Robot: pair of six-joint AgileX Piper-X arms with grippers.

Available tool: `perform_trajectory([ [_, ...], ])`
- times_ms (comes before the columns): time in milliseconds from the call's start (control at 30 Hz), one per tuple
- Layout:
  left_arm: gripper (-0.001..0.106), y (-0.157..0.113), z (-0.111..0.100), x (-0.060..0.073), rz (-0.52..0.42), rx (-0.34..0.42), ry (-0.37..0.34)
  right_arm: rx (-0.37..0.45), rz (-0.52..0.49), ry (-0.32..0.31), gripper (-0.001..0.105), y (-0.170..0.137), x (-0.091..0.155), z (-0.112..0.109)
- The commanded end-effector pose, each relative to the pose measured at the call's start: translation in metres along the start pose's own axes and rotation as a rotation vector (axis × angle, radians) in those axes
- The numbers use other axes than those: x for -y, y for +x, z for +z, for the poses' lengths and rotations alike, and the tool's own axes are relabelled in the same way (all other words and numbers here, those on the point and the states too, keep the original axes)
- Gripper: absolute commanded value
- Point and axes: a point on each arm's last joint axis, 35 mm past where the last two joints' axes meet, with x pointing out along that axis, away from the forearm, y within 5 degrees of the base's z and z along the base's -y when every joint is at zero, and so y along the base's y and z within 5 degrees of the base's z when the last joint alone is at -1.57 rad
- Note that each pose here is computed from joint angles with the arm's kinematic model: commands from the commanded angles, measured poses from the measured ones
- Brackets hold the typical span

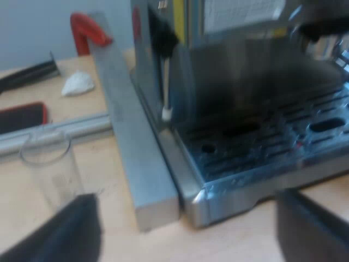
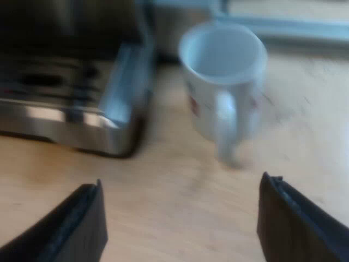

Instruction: Grind coffee beans and then tamp

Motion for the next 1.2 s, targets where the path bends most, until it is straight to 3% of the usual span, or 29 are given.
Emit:
perform_trajectory([
  [33, 0.079, -0.004, 0.013, 0.005, -0.067, 0.022, -0.001, 0.021, 0.050, -0.041, 0.059, -0.009, 0.000, 0.015],
  [200, 0.075, -0.005, 0.026, 0.009, -0.156, 0.026, 0.004, 0.009, 0.164, -0.067, 0.059, -0.013, -0.001, 0.034],
  [267, 0.075, -0.004, 0.031, 0.012, -0.233, 0.007, 0.018, 0.007, 0.184, -0.070, 0.059, -0.013, -0.001, 0.037],
  [300, 0.075, -0.003, 0.032, 0.014, -0.274, -0.009, 0.026, 0.004, 0.256, -0.082, 0.059, -0.013, -0.002, 0.046],
  [467, 0.075, 0.002, 0.033, 0.019, -0.428, -0.071, 0.056, 0.001, 0.349, -0.099, 0.059, -0.010, -0.005, 0.056],
  [533, 0.075, 0.005, 0.033, 0.022, -0.511, -0.107, 0.076, 0.000, 0.473, -0.112, 0.059, -0.006, -0.011, 0.058],
  [733, 0.075, 0.018, 0.032, 0.031, -0.677, -0.198, 0.146, -0.014, 0.579, -0.158, 0.059, 0.002, -0.020, 0.062],
  [900, 0.075, 0.033, 0.030, 0.039, -0.779, -0.235, 0.223, -0.019, 0.600, -0.240, 0.059, 0.008, -0.030, 0.066],
  [1033, 0.075, 0.047, 0.022, 0.045, -0.843, -0.214, 0.247, -0.020, 0.559, -0.277, 0.059, 0.014, -0.038, 0.070],
  [1100, 0.075, 0.054, 0.014, 0.046, -0.872, -0.197, 0.255, -0.016, 0.545, -0.324, 0.059, 0.018, -0.046, 0.072],
  [1200, 0.075, 0.062, 0.005, 0.046, -0.878, -0.204, 0.253, -0.005, 0.534, -0.327, 0.059, 0.025, -0.057, 0.071],
])
